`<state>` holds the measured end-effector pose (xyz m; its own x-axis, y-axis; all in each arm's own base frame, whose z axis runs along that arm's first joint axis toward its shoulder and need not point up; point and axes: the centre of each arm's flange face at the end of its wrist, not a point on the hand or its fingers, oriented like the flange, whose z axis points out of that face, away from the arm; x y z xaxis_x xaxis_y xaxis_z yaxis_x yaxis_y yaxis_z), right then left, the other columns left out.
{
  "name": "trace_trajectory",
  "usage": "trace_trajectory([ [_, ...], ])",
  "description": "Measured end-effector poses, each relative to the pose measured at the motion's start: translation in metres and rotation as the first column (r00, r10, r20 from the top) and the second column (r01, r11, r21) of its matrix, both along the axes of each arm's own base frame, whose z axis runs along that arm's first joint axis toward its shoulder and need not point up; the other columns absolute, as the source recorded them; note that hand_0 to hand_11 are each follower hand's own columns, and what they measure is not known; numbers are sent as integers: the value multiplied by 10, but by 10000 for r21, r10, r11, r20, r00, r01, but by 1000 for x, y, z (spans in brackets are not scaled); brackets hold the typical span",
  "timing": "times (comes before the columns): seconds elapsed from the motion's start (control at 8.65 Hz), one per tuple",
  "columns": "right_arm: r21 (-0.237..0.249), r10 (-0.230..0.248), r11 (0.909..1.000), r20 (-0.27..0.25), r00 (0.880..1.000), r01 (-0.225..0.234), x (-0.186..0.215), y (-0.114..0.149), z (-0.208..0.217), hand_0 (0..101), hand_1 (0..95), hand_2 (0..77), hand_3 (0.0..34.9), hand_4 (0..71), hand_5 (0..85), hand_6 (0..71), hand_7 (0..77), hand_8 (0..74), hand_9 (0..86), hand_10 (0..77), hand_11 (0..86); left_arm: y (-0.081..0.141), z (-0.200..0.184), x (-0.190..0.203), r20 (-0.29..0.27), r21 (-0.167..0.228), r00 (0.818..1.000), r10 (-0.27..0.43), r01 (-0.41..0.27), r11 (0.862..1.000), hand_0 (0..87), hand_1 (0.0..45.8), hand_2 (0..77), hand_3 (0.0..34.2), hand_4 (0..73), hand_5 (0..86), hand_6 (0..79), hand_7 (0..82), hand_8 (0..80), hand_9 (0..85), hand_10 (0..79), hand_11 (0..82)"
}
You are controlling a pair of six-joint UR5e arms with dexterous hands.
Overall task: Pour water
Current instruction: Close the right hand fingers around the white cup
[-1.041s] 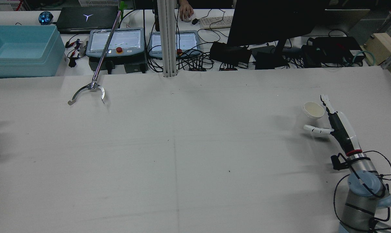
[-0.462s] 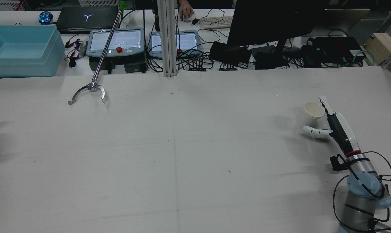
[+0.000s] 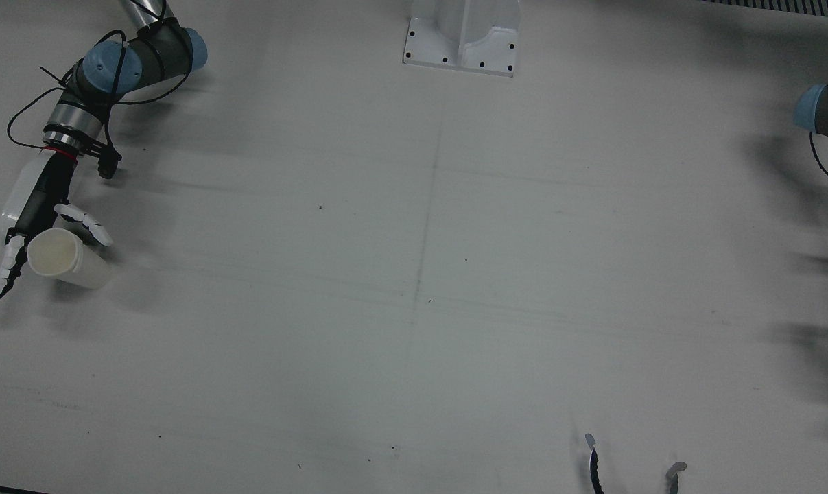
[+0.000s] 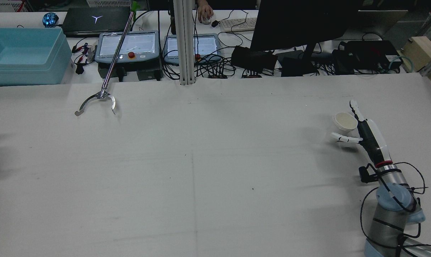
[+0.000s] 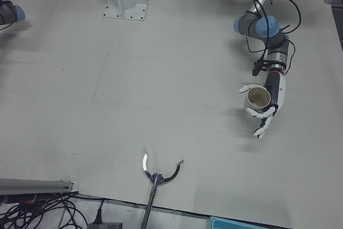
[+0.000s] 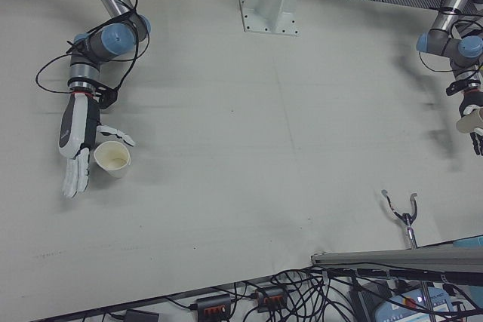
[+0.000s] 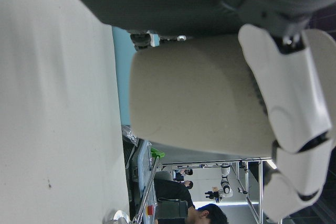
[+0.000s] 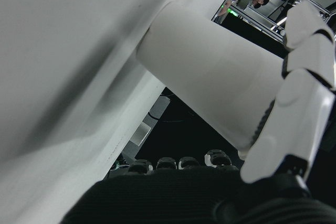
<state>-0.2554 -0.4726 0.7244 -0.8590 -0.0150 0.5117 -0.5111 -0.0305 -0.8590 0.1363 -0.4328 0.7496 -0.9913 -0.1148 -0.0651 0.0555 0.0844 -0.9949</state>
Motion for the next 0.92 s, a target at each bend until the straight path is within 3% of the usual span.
trace_trajectory([
  [0.35, 31, -26, 10000, 499, 9987, 25, -3, -1, -1, 460, 153, 175, 0, 27, 5, 5, 11, 5, 11, 5, 16, 0, 0, 0, -5, -6, 10000, -4, 4, 10000, 484, 109, 256, 0, 458, 436, 109, 207, 60, 114, 38, 65],
  [0.69, 19, -208, 9998, 545, 9983, 207, -12, 4, 0, 461, 164, 180, 0, 22, 5, 5, 11, 5, 11, 5, 38, 0, 0, -1, -5, -7, 10000, -12, 12, 10000, 484, 114, 240, 0, 458, 436, 109, 207, 60, 114, 38, 71],
  [0.92, 32, -256, 9997, 559, 9981, 254, -15, 4, -2, 469, 180, 185, 0, 54, 5, 5, 11, 5, 11, 16, 54, 1, 1, -2, 3, -18, 10000, -23, 23, 10000, 484, 114, 240, 0, 458, 436, 109, 207, 60, 114, 38, 71],
])
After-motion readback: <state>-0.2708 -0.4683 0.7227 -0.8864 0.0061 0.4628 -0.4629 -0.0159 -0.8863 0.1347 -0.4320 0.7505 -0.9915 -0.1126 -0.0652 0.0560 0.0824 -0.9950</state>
